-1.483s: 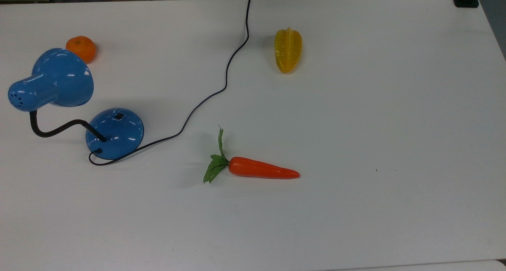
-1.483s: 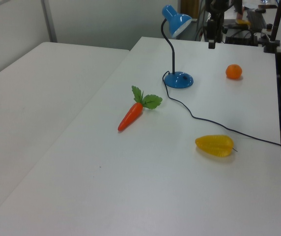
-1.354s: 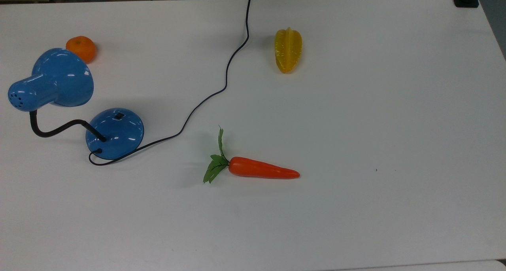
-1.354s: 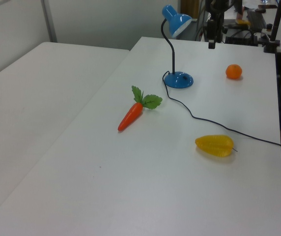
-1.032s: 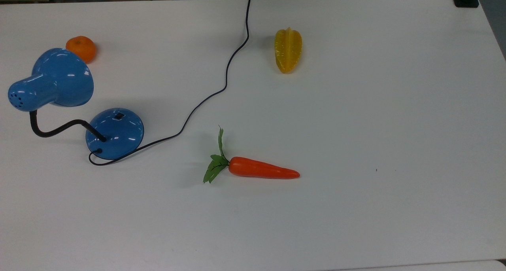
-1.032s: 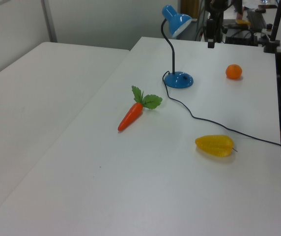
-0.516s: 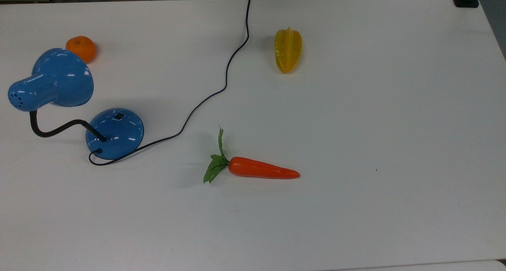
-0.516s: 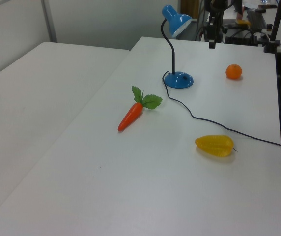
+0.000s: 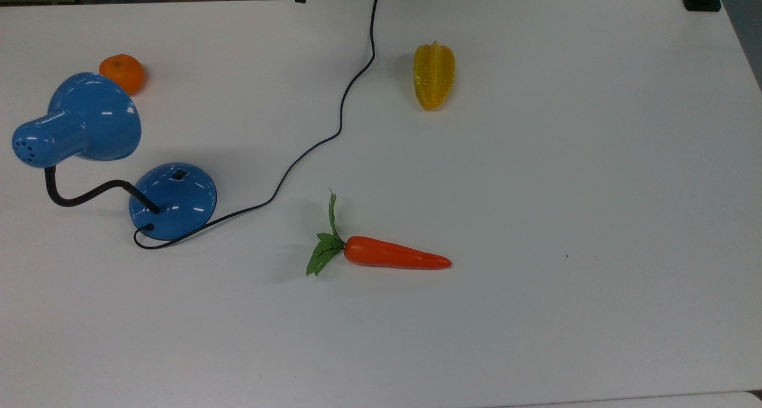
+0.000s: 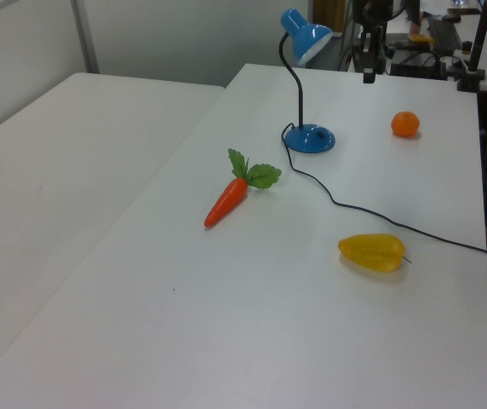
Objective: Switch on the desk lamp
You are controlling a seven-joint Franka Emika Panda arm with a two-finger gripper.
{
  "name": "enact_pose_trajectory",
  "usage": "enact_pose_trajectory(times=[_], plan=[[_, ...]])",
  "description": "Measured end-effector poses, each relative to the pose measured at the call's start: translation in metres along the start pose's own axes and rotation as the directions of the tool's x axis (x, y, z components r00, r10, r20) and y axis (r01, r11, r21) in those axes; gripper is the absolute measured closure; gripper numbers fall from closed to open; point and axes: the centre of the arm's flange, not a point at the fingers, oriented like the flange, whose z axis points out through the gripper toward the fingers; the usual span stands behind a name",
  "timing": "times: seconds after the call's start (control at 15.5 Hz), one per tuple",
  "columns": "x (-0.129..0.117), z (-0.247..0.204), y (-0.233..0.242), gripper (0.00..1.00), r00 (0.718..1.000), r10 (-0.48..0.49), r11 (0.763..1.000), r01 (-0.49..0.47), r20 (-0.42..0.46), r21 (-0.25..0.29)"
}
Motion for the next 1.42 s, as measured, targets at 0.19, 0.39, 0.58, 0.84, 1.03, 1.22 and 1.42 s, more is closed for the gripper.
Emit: enact_pose_trajectory(times=[0.19,0.39,0.58,0.84,1.03,1.22,1.42], plan=[[0.0,0.0,0.004,0.99,1.0,0.007,1.0,-0.007,0.001,0.0],[0.001,0.007,0.019,0.99,0.999,0.035,0.999,-0.035,0.006,0.002],[0.009,0.033,0.041,0.99,0.997,0.074,0.997,-0.074,-0.009,0.004],[0.02,0.098,0.077,0.99,0.99,0.14,0.99,-0.14,-0.025,0.009],[0.026,0.143,0.097,0.99,0.981,0.192,0.981,-0.192,-0.041,0.014],[0.027,0.174,0.11,0.99,0.967,0.235,0.972,-0.234,-0.1,0.021],[0.028,0.205,0.121,0.99,0.94,0.295,0.955,-0.293,-0.17,0.036]])
